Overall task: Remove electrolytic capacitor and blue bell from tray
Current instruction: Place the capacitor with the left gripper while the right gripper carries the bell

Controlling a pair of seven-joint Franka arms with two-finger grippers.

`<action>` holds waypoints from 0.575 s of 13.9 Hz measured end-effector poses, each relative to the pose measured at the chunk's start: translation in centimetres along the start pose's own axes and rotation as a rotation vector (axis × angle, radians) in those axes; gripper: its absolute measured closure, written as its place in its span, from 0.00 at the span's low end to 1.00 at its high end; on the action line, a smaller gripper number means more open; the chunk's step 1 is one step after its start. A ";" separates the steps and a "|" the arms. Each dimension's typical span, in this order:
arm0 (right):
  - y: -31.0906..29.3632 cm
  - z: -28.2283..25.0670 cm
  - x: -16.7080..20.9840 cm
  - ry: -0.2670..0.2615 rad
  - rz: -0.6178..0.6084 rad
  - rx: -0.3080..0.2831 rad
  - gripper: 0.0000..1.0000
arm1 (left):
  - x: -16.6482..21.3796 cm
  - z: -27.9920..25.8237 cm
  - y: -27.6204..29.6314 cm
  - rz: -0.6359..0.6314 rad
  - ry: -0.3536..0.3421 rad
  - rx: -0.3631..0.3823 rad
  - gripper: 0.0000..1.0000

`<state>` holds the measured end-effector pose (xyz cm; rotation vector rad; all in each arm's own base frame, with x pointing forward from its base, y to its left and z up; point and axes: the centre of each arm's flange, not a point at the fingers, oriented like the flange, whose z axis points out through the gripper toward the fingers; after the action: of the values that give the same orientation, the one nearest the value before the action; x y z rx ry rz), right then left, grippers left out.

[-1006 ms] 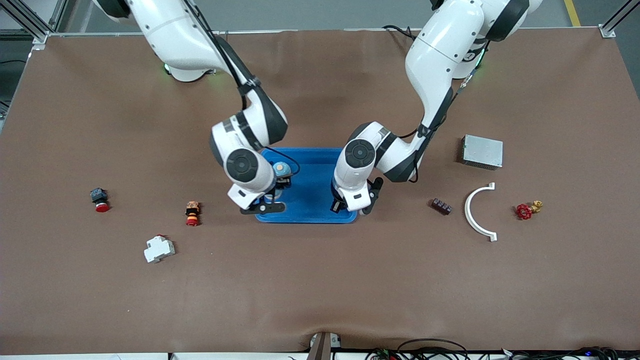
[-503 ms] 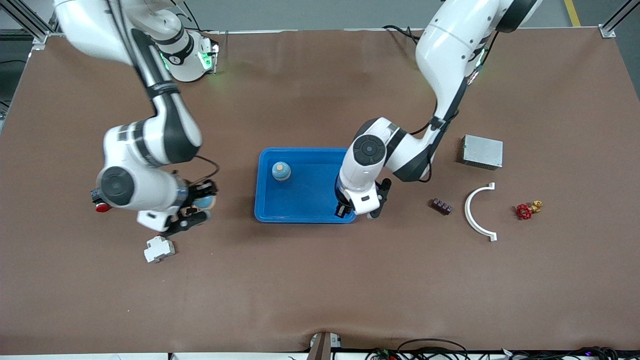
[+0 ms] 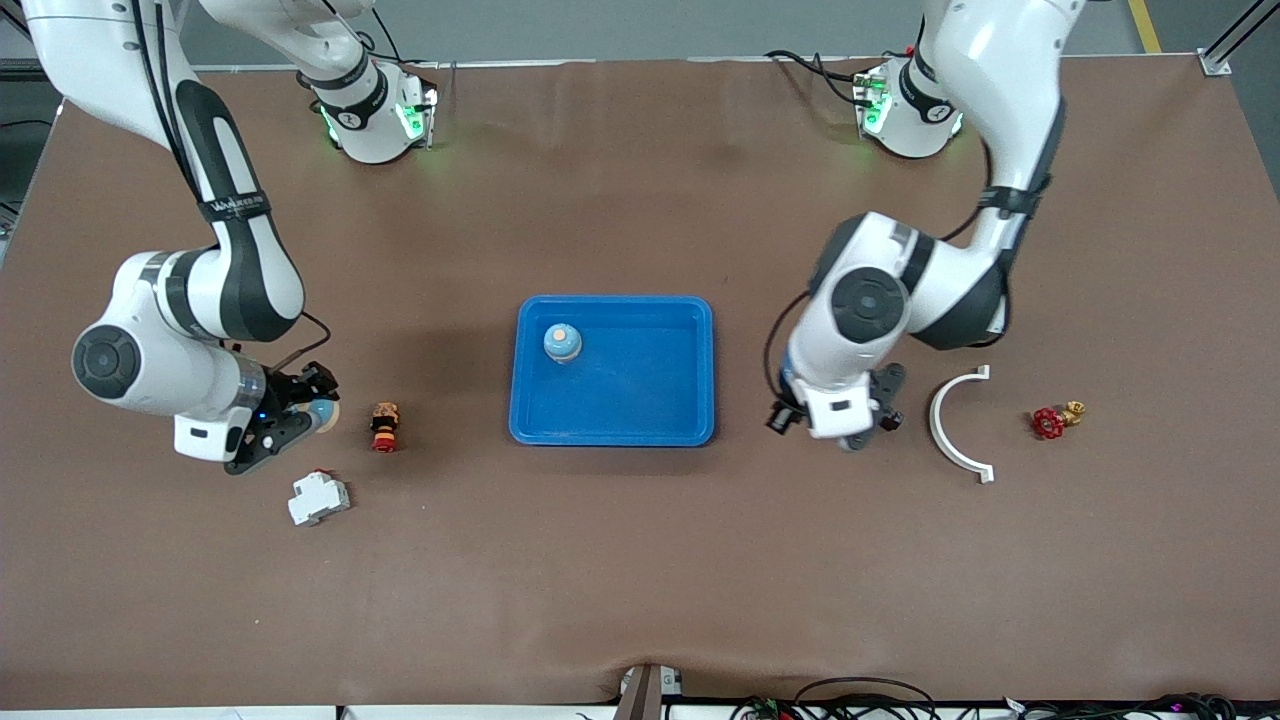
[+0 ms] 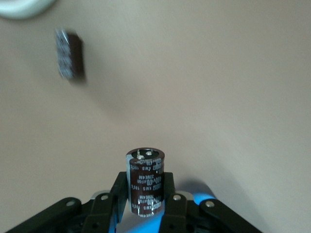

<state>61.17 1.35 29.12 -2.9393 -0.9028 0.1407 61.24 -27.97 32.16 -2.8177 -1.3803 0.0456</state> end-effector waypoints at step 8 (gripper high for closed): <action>0.7 4.1 -5.7 -0.024 -0.033 -0.083 0.34 | 16.9 4.5 -11.1 0.218 0.069 0.173 0.67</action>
<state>56.38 -2.28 25.34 -3.0029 -0.9841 0.1408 62.68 -7.81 27.43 -2.7811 -0.9988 0.0649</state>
